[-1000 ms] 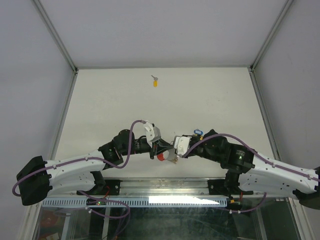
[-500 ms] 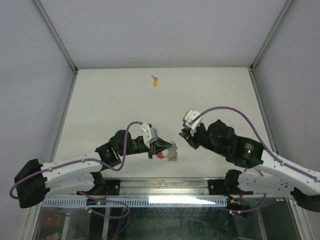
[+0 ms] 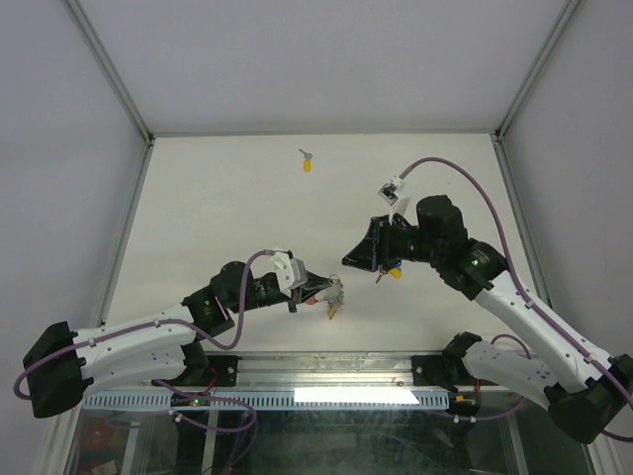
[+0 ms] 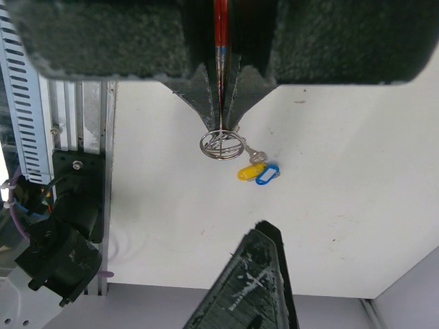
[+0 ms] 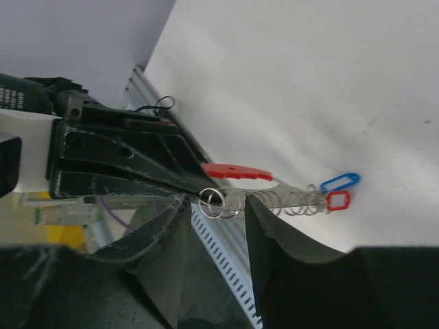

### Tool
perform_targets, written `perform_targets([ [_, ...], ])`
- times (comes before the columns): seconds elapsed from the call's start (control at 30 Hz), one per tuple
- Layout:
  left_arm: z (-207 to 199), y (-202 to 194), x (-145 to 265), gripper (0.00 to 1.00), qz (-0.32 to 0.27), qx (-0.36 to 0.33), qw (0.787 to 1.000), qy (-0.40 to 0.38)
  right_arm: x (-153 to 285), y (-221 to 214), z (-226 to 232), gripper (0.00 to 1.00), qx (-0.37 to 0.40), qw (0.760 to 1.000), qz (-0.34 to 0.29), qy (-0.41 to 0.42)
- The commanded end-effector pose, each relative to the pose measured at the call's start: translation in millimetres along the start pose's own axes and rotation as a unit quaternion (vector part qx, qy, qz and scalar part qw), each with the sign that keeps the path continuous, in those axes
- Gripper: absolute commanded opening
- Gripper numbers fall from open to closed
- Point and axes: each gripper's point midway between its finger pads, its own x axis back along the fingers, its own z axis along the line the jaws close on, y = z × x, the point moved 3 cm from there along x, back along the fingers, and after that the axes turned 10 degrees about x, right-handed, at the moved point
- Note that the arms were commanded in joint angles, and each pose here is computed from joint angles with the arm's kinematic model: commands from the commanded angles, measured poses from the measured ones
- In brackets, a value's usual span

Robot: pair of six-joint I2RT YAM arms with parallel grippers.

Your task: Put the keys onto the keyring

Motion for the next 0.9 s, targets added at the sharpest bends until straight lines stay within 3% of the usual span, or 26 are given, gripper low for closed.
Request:
perform_targets([
  [0.0, 4, 24, -1, 0.00, -0.044, -0.046, 0.998, 0.010, 1, 10, 38, 0.40, -0.086, 0.988, -0.019, 0.126],
  [0.3, 6, 33, -5, 0.00, -0.060, -0.060, 0.996, 0.012, -15, -5, 26, 0.39, -0.122, 0.987, -0.015, 0.106],
  [0.87, 2, 35, -7, 0.00, -0.064, -0.058, 0.996, -0.001, -27, -17, 19, 0.39, -0.118, 0.989, 0.000, 0.087],
])
